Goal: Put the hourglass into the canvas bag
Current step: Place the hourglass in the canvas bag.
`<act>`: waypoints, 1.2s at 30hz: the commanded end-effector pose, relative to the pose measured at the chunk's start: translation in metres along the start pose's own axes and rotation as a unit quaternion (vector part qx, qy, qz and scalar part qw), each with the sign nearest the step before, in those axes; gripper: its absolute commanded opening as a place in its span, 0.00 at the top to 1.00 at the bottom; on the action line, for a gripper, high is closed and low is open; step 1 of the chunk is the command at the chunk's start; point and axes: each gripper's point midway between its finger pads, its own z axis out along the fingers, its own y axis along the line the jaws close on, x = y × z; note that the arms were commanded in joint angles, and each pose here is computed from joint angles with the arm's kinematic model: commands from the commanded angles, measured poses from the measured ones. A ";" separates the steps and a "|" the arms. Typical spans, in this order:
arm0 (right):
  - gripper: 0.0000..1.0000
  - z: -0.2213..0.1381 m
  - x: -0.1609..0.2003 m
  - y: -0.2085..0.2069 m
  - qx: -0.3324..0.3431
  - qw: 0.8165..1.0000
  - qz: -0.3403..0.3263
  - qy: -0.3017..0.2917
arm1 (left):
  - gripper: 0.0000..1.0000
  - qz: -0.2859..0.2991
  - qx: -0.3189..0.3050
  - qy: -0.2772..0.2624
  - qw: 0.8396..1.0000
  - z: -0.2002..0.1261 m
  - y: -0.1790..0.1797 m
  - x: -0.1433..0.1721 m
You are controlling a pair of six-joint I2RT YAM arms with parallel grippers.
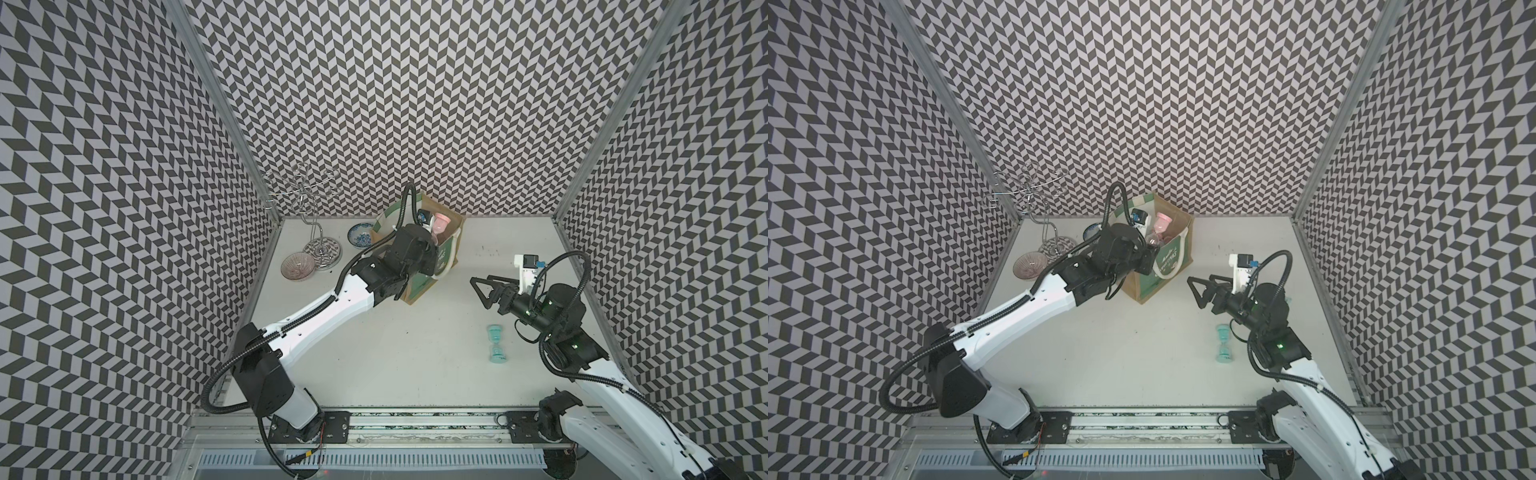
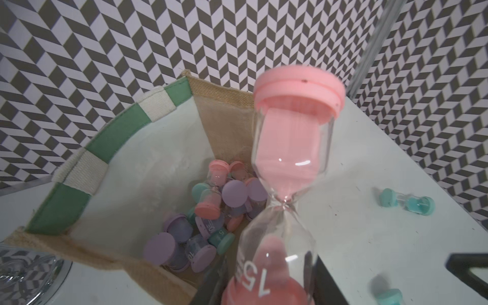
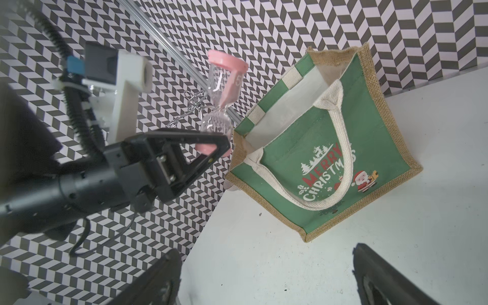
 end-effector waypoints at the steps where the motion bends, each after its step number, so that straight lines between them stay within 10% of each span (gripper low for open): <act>1: 0.01 0.002 -0.007 0.007 -0.021 1.000 -0.018 -0.014 | 0.79 0.008 -0.013 0.005 1.000 0.014 0.016 -0.010; 17: 0.01 0.013 0.006 -0.009 -0.007 1.000 -0.005 0.008 | 0.76 0.031 -0.055 0.115 0.991 0.111 0.064 0.027; 36: 0.01 0.017 0.009 -0.018 0.012 1.000 0.003 0.017 | 0.56 0.040 -0.080 0.182 0.979 0.125 0.080 0.078</act>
